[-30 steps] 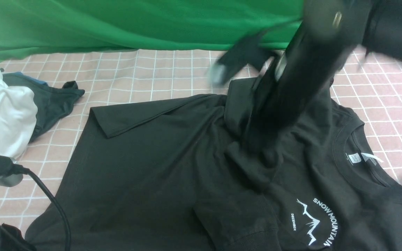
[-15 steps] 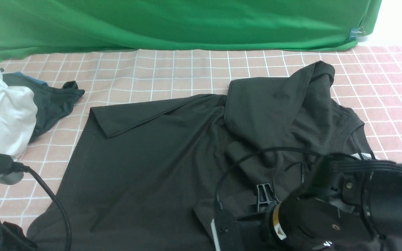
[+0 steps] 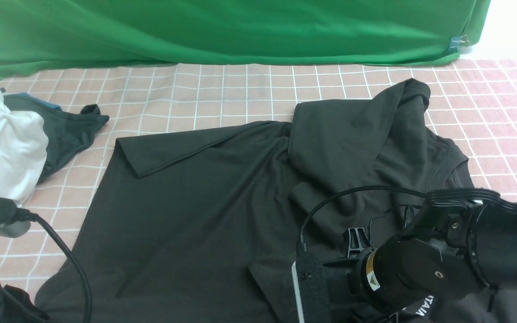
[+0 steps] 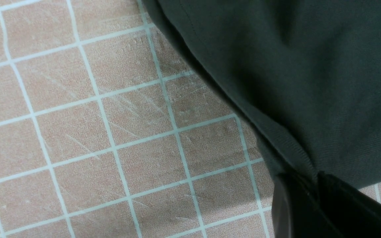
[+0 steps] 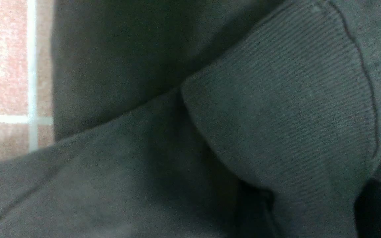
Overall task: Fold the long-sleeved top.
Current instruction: Use your right arm to clamp the cuff closest to him
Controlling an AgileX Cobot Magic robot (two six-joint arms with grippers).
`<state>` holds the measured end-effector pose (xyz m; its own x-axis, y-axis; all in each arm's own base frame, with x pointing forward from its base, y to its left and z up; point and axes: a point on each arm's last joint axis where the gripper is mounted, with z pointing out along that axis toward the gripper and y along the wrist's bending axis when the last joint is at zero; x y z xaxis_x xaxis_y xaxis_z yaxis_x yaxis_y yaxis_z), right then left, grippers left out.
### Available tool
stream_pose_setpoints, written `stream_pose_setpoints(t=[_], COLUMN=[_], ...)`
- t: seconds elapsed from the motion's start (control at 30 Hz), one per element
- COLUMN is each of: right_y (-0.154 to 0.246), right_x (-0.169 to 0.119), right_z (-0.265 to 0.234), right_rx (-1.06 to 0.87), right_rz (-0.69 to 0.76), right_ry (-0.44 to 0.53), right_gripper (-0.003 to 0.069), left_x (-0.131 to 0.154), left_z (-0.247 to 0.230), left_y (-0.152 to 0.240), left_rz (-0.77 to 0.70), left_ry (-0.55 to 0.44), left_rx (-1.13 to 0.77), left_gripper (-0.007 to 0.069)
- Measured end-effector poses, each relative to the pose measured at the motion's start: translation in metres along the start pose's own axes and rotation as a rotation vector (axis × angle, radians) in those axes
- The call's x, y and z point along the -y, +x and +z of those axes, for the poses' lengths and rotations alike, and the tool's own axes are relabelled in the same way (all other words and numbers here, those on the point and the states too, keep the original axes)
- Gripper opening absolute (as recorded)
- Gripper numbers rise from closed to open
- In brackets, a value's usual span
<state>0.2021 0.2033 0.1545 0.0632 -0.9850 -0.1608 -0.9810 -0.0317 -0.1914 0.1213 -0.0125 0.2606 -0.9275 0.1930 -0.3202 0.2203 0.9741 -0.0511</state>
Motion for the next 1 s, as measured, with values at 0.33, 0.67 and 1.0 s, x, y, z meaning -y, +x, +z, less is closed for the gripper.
stream_pose_setpoints(t=[0.33, 0.67, 1.0], right_y=[-0.013, -0.018, -0.022], right_x=[0.011, 0.017, 0.021], right_z=[-0.022, -0.032, -0.032], right_rx=[0.008, 0.039, 0.078], right_rz=[0.071, 0.126, 0.130], right_ry=[0.014, 0.041, 0.076], right_gripper=[0.0162, 0.0289, 0.0236], left_x=[0.000, 0.000, 0.000], left_z=[0.000, 0.000, 0.000], left_y=[0.000, 0.000, 0.000], left_rz=[-0.001, -0.001, -0.001], left_ry=[0.002, 0.002, 0.002], left_rx=[0.000, 0.000, 0.000], left_gripper=[0.0050, 0.0050, 0.0050])
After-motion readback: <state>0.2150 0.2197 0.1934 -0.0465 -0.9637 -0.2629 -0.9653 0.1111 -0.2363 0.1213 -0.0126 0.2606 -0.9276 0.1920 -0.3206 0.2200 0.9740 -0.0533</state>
